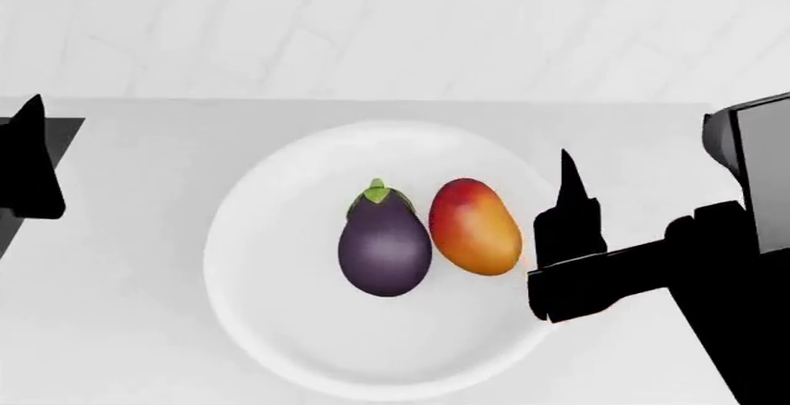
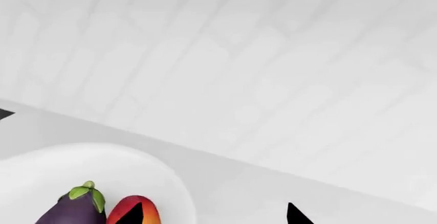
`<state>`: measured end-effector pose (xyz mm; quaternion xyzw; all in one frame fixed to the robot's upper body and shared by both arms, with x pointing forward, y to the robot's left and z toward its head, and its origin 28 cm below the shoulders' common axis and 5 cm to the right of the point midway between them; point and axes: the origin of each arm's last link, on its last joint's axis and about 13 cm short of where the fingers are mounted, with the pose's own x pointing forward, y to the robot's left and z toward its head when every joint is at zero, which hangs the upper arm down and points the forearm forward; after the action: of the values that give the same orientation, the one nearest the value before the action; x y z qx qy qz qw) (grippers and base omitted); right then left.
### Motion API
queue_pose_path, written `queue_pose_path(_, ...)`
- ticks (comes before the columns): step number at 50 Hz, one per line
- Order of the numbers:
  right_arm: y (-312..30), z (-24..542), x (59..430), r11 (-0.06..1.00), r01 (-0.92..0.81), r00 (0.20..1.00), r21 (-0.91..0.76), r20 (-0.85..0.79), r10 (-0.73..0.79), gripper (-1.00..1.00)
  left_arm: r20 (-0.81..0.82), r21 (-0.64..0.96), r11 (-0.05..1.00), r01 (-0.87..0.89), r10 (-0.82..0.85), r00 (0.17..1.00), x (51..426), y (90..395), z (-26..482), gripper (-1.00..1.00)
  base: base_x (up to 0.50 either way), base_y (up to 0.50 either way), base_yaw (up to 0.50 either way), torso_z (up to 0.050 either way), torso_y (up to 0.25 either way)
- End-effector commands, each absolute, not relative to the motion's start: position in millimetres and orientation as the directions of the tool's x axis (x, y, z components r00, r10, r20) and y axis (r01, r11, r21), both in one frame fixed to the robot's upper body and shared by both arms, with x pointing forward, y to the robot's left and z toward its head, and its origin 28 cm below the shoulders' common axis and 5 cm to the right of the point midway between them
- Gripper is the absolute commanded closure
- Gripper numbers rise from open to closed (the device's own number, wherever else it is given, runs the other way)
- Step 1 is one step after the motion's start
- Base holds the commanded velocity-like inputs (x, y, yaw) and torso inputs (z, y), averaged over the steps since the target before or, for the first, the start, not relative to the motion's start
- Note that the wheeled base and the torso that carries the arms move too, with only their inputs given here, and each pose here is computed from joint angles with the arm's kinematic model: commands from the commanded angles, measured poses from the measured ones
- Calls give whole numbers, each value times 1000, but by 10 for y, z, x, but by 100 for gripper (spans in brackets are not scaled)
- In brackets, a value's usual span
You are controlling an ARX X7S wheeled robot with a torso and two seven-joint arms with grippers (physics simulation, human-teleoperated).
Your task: Pick the eggplants and mangos from the sink and place them in one bowl. Place the bell pepper in the other bowl. Then turn off the sink faucet.
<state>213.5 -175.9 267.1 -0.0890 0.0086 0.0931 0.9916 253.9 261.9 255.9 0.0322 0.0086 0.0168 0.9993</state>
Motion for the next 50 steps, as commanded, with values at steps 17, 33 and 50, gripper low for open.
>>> queue_pose_path(17, -1742, 2587, 1881, 970, -129, 992, -208, -8, 130, -100, 14, 17, 999, -38, 38, 999, 2479, 2652, 2531, -100, -450, 130, 0, 0, -1)
queue_pose_path(33, -1732, 2543, 1843, 961, -123, 992, -249, 5, 128, -100, 9, 8, 999, -53, 53, 999, 2459, 2701, 2507, -100, -157, 397, 0, 0, -1)
queue_pose_path(50, -1728, 2520, 1848, 960, -119, 992, -253, 9, 125, -100, 4, 8, 998, -62, 62, 998, 2438, 2703, 2491, -100, 24, 500, 0, 0, 0)
